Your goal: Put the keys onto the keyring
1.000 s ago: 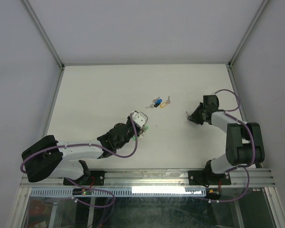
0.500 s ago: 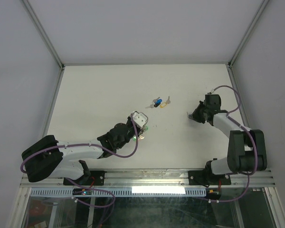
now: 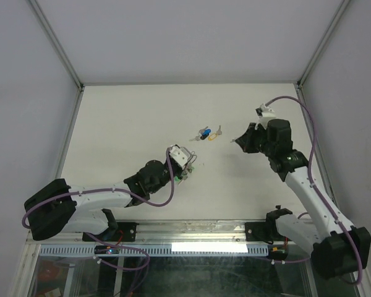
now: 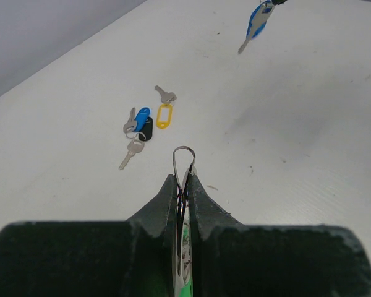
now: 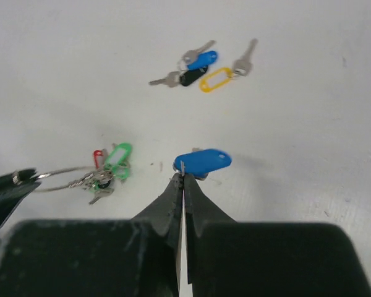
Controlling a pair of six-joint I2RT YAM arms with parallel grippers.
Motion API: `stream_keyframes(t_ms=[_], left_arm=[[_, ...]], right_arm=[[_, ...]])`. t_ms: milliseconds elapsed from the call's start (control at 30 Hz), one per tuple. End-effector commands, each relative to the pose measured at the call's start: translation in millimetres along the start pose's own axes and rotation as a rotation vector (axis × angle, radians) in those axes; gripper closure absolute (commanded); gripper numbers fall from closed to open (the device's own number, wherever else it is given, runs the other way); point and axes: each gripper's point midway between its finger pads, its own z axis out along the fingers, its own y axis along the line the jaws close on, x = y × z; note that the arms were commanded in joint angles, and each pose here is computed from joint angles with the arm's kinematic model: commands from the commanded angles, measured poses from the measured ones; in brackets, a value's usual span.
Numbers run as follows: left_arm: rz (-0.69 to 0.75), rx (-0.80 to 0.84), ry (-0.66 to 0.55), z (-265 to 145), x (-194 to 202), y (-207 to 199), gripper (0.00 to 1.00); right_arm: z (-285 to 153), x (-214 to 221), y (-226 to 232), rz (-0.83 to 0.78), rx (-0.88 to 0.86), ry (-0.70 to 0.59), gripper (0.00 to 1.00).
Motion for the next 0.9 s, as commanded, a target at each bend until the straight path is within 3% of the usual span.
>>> stream_keyframes(t_ms=[0, 100, 400, 600, 867], left_arm=[[-0.062, 0.036, -0.208, 0.2, -69.1, -2.1, 1.00], [-0.058, 0.025, -0.231, -0.3, -75.6, 0.4, 1.00], [-0.075, 0.042, -0.265, -9.0, -74.2, -1.5, 1.00], [-0.090, 0.045, -0.258, -14.3, -69.6, -1.5, 1.00], [-0.088, 0.051, -0.248, -14.1, -65.9, -2.9, 1.00]], right_arm=[[-25.3, -18.1, 38.7, -0.281, -0.051, -0.140, 1.00], [-35.2, -14.0, 58.6, -0.375, -0.110, -0.182, 1.00], [-48.2, 13.0, 107.8, -0.590, -0.362, -0.129, 1.00], [-41.2, -3.5, 93.0, -0.569, -0.238, -0.162, 1.00], [-35.4, -10.1, 74.9, -0.705, -0.155, -0.219, 1.00]])
